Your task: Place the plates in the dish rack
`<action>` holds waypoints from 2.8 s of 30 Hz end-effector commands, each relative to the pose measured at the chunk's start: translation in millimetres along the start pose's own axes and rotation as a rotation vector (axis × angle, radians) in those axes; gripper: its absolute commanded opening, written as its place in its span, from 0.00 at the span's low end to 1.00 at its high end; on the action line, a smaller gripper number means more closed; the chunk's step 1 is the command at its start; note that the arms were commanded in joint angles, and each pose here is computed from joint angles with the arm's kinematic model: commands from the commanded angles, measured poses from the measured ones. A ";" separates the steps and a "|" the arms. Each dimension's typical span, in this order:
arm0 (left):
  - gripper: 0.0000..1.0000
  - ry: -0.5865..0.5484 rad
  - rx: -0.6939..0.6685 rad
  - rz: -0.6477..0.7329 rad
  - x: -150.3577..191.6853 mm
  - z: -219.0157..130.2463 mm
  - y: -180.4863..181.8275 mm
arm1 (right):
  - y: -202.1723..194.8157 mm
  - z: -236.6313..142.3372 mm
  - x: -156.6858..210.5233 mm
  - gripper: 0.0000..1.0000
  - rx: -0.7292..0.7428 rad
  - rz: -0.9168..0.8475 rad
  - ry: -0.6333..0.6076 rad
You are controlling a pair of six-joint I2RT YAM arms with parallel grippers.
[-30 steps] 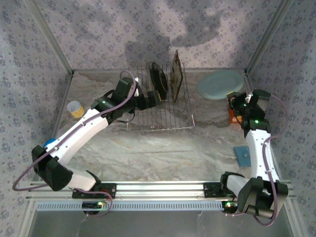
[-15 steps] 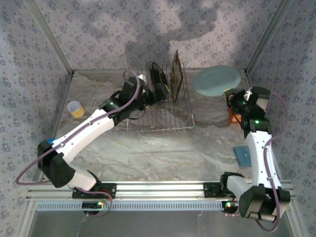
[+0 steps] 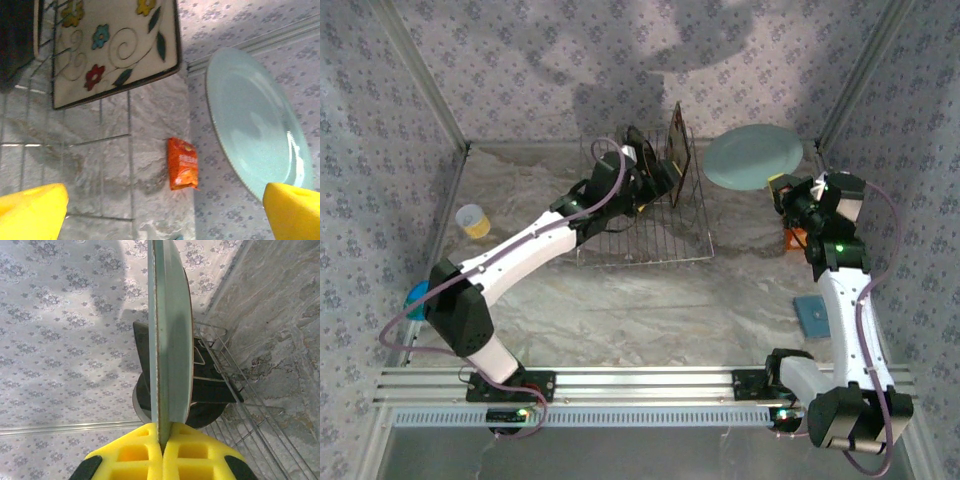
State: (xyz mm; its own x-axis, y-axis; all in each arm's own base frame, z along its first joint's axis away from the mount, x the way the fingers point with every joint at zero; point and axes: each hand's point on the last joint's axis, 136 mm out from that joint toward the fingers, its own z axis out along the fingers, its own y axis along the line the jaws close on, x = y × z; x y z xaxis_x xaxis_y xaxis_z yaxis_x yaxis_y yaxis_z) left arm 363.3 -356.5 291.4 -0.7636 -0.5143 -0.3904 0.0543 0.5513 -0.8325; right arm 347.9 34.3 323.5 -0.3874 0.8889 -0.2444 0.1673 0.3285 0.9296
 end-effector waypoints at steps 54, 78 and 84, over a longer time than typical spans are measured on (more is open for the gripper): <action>0.61 0.003 0.261 -0.094 11.3 85.3 -89.7 | 81.8 -42.6 2.0 0.00 -0.255 -0.063 -0.024; 0.00 -0.015 0.280 -0.103 -3.1 85.3 -95.1 | 71.3 -33.0 12.7 0.00 -0.228 -0.064 0.002; 0.00 -0.017 0.284 -0.085 -5.4 81.7 -97.7 | 68.4 -32.7 12.1 0.00 -0.205 -0.073 -0.002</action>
State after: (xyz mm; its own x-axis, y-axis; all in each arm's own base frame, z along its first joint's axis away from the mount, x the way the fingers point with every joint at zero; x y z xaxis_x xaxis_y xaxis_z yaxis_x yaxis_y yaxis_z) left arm 415.7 -461.6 333.2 -0.7747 -0.5926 -0.2205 0.0804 0.2536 -0.9640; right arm 331.9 52.4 340.5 -0.4195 0.8852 -0.2011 0.1376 0.2810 0.9498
